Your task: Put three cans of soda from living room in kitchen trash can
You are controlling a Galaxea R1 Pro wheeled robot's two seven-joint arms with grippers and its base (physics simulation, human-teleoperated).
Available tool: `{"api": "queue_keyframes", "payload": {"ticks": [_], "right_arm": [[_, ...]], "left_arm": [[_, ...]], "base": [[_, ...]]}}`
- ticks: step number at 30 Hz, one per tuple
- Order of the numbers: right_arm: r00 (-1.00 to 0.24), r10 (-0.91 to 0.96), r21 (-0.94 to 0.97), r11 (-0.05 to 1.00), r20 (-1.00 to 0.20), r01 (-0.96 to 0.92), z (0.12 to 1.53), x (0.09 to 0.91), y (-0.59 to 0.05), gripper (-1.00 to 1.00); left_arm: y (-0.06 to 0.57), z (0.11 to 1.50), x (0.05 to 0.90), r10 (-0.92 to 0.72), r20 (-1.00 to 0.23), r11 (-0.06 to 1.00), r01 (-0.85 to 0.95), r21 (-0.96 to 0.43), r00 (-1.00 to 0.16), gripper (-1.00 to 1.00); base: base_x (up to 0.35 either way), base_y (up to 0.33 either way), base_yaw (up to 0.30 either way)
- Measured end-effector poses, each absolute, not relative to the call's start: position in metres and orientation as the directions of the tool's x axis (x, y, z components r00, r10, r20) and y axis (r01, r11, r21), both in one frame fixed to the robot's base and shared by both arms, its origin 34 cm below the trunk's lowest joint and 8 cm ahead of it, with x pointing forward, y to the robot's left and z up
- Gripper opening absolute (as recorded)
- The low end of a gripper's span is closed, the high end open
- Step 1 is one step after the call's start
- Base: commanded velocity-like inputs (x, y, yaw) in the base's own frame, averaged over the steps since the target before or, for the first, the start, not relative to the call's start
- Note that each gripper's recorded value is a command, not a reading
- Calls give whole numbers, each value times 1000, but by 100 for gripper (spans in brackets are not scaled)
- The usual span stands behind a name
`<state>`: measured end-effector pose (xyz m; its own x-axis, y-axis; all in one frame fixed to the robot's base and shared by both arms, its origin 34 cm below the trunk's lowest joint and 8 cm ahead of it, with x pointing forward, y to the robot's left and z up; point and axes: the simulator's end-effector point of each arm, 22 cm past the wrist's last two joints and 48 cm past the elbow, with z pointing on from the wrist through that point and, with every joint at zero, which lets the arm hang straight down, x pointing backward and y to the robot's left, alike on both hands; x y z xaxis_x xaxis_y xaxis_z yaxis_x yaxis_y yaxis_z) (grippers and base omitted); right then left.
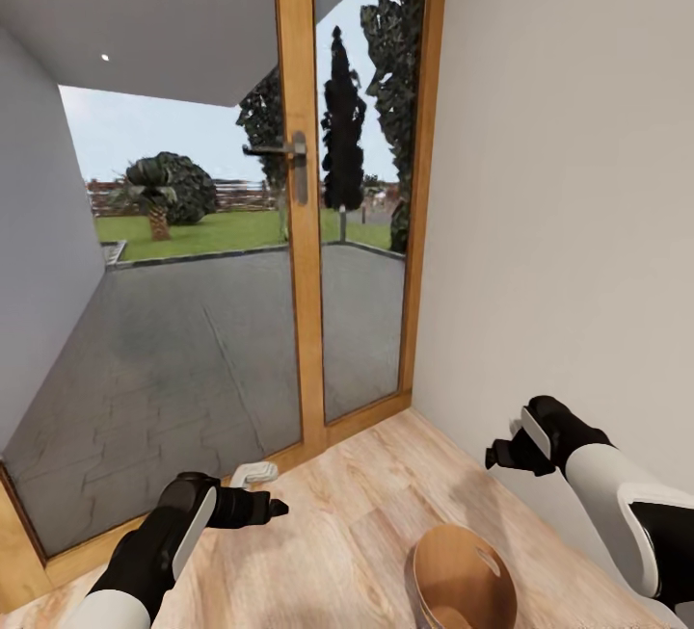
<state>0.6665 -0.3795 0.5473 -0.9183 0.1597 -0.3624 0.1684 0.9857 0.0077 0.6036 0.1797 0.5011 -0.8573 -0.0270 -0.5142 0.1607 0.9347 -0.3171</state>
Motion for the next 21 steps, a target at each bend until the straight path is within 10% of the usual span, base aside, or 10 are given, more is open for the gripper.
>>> {"api": "queue_keyframes", "payload": {"ticks": [21], "right_arm": [[-917, 164, 13, 985, -363, 171, 501, 654, -382, 100]], "left_arm": [[180, 454, 592, -26, -515, 935, 161, -315, -857, 100]], "base": [[0, 0, 0]]}}
